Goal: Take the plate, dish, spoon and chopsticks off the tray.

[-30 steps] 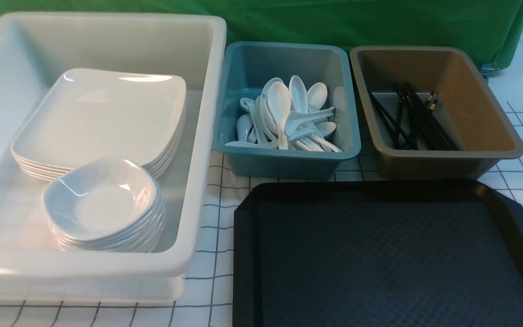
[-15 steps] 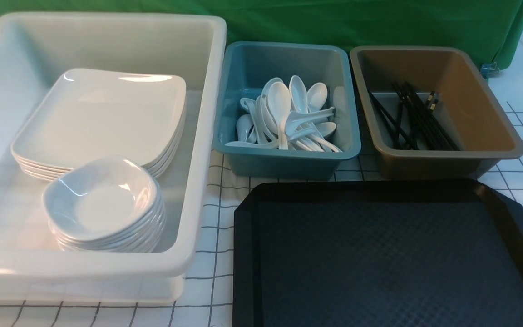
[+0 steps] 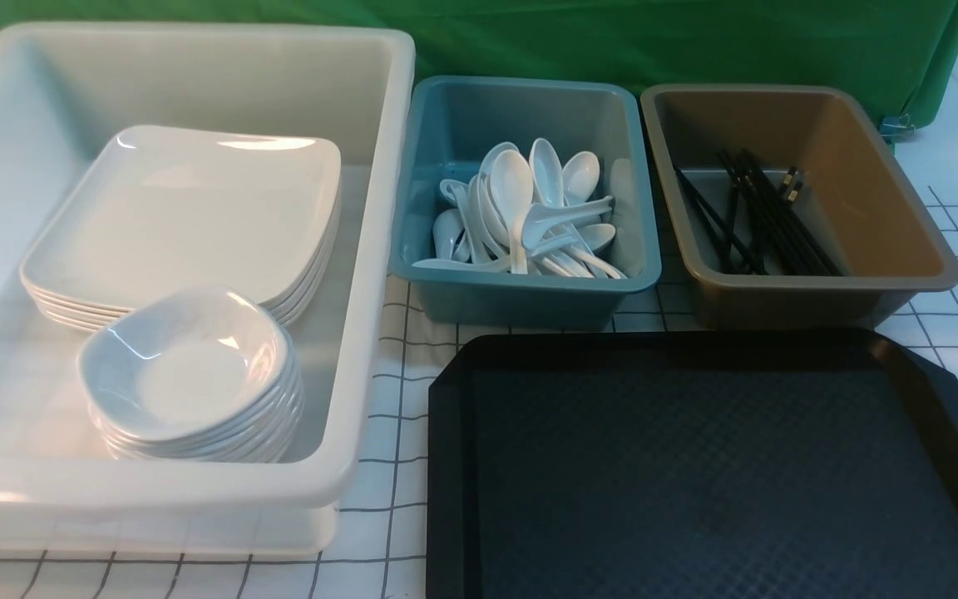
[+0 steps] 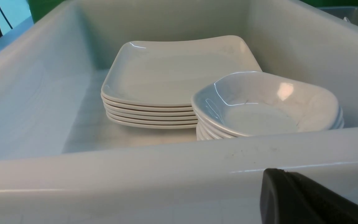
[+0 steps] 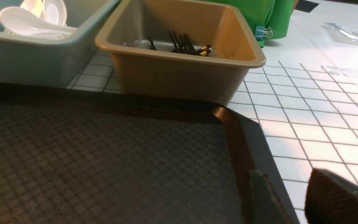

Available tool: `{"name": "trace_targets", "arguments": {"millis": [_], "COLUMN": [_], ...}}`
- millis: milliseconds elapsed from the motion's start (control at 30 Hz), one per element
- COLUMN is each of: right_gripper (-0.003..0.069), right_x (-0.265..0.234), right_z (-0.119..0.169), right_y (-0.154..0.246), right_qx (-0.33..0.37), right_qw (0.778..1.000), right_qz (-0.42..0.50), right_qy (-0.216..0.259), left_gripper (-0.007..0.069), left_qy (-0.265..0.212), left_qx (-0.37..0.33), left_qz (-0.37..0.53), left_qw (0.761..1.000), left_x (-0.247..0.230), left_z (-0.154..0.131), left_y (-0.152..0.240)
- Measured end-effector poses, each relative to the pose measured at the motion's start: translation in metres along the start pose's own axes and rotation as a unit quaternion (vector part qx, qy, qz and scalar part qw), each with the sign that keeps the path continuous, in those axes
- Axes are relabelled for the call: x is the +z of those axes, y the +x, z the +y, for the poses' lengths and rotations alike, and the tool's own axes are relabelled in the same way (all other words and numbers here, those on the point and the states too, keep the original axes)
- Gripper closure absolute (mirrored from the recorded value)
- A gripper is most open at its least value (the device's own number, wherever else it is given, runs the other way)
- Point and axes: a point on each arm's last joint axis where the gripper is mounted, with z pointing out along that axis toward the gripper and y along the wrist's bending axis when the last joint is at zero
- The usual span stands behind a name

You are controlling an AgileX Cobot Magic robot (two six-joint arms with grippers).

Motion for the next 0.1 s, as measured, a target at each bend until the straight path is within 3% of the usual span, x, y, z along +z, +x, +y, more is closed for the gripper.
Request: {"name": "trace_targets", "arguments": {"millis": [100], "right_gripper": [0.0419], "right_x": [0.0], "right_z": [0.0], "right_y": [0.0], "right_qx": [0.0], "right_qw": [1.0], "right_qz": [0.0], "right_qy": [0.0], "left_gripper": [0.0607], "left_qy": [0.0], "left_qx": [0.0], "left_qz": [0.0], "left_qw": [1.0], "left_x": [0.0], "left_z": [0.0], "left_y": [0.0]}}
